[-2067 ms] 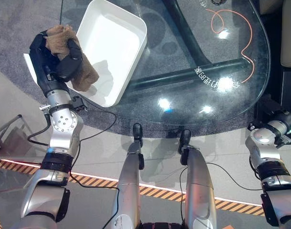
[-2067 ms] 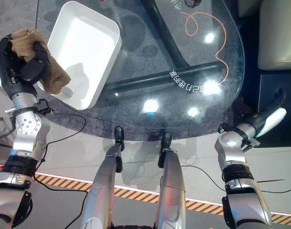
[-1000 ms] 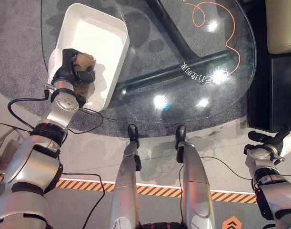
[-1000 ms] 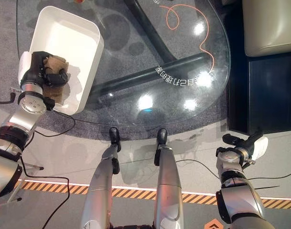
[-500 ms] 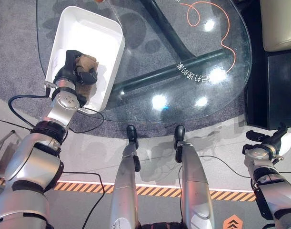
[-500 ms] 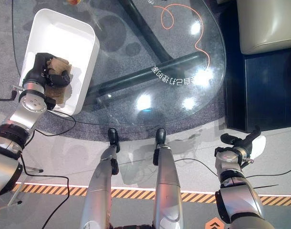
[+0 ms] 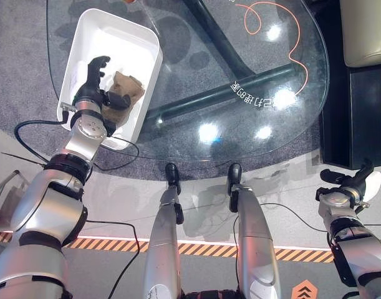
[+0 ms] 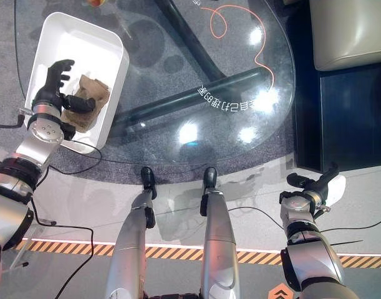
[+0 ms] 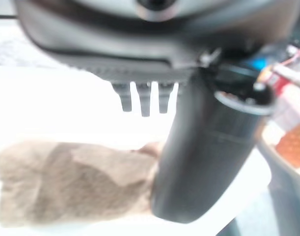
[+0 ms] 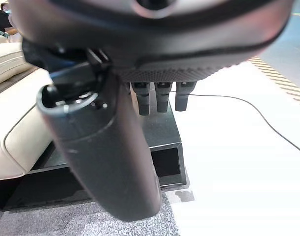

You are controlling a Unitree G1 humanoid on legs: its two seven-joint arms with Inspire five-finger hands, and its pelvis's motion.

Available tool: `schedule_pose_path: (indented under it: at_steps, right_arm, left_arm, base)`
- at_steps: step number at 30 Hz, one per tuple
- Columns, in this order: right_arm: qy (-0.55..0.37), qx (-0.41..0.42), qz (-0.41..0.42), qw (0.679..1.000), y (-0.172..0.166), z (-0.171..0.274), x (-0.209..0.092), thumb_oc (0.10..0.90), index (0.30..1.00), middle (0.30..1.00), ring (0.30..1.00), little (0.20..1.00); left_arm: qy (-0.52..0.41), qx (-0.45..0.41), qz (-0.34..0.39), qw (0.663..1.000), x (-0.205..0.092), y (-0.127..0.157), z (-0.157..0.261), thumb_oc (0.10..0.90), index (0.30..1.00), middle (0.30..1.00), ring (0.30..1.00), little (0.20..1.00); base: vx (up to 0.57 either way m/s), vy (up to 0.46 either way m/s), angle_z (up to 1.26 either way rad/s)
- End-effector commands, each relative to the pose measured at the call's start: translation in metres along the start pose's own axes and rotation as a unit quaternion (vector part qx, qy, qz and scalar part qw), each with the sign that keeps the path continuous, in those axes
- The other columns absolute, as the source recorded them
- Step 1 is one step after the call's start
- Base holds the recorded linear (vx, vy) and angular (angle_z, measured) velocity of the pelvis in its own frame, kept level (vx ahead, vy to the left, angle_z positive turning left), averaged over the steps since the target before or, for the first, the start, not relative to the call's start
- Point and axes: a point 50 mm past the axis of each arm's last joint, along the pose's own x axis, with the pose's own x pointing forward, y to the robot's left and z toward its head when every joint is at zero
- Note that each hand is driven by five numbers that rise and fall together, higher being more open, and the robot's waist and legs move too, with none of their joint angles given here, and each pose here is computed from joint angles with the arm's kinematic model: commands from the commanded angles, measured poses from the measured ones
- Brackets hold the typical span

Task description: Wipe the table with a cloth and put it in the basket.

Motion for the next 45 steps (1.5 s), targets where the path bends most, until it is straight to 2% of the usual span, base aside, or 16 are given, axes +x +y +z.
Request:
schedule_pose_path:
  at_steps: [1,15,16,20,26,33,37,38,40,42,43,45]
  right_arm:
    - [-0.015,-0.01,-0.028,0.999,-0.009,-0.003,0.002,0.8,0.9,0.9,0.9,0.9]
    - [0.041,-0.028,0.026,0.998,-0.005,-0.038,-0.009,0.8,0.9,0.9,0.9,0.9]
    - [0.071,-0.037,0.041,0.996,-0.01,-0.059,-0.013,0.8,0.9,0.9,0.9,0.9]
    - [0.116,-0.057,0.056,0.99,-0.024,-0.093,-0.021,0.8,0.9,0.9,0.9,0.9]
    - [0.169,-0.1,0.062,0.978,-0.048,-0.139,-0.037,0.8,0.9,0.9,0.9,0.9]
    - [0.221,-0.142,0.06,0.963,-0.067,-0.178,-0.061,0.8,0.9,0.9,0.9,0.9]
    - [0.253,-0.172,0.072,0.949,-0.078,-0.199,-0.075,0.8,0.9,0.9,0.9,0.9]
    - [0.253,-0.172,0.072,0.949,-0.078,-0.199,-0.075,0.8,0.9,0.9,0.9,0.9]
    - [0.279,-0.191,0.093,0.937,-0.084,-0.213,-0.087,0.8,0.9,0.9,0.9,0.9]
    - [0.285,-0.201,0.104,0.931,-0.085,-0.217,-0.091,0.8,0.9,0.9,0.9,0.9]
    - [0.304,-0.221,0.135,0.917,-0.086,-0.227,-0.1,0.8,0.9,0.9,0.9,0.9]
    - [0.318,-0.235,0.158,0.905,-0.087,-0.232,-0.106,0.8,0.9,0.9,0.9,0.9]
  left_arm:
    - [-0.033,-0.045,0.115,0.992,0.014,0.054,0.022,0.8,0.9,0.9,0.9,0.9]
    - [-0.078,-0.076,0.167,0.98,0.004,0.067,0.021,0.8,0.9,0.9,0.9,0.9]
    - [-0.085,-0.102,0.178,0.975,0.0,0.072,0.016,0.8,0.9,0.9,0.9,0.9]
    - [-0.077,-0.121,0.176,0.974,-0.011,0.076,-0.005,0.8,0.9,0.9,0.9,0.9]
    - [-0.005,-0.151,0.168,0.974,-0.036,0.08,-0.061,0.8,0.9,0.9,0.9,0.9]
    - [0.115,-0.165,0.147,0.968,-0.082,0.069,-0.136,0.8,0.9,0.9,0.9,0.9]
    - [0.22,-0.127,0.109,0.961,-0.126,0.049,-0.188,0.8,0.9,0.9,0.9,0.9]
    - [0.22,-0.127,0.109,0.961,-0.126,0.049,-0.188,0.8,0.9,0.9,0.9,0.9]
    - [0.297,-0.092,0.06,0.949,-0.164,0.027,-0.22,0.8,0.9,0.9,0.9,0.9]
    - [0.326,-0.087,0.04,0.941,-0.18,0.019,-0.23,0.8,0.9,0.9,0.9,0.9]
    - [0.39,-0.066,-0.02,0.918,-0.219,0.001,-0.252,0.8,0.9,0.9,0.9,0.9]
    - [0.455,-0.064,-0.075,0.885,-0.249,-0.014,-0.267,0.8,0.9,0.9,0.9,0.9]
  base:
    - [-0.02,-0.009,-0.03]
    - [0.01,-0.008,-0.01]
    - [0.06,-0.073,-0.02]
    - [0.1,-0.067,-0.06]
    - [0.13,-0.058,0.06]
    - [0.1,-0.026,0.1]
    - [0.11,0.002,0.11]
    - [0.1,0.002,0.07]
    - [0.09,0.002,0.04]
    - [0.06,0.004,0.04]
    - [0.05,0.01,0.14]
    - [0.05,0.016,0.11]
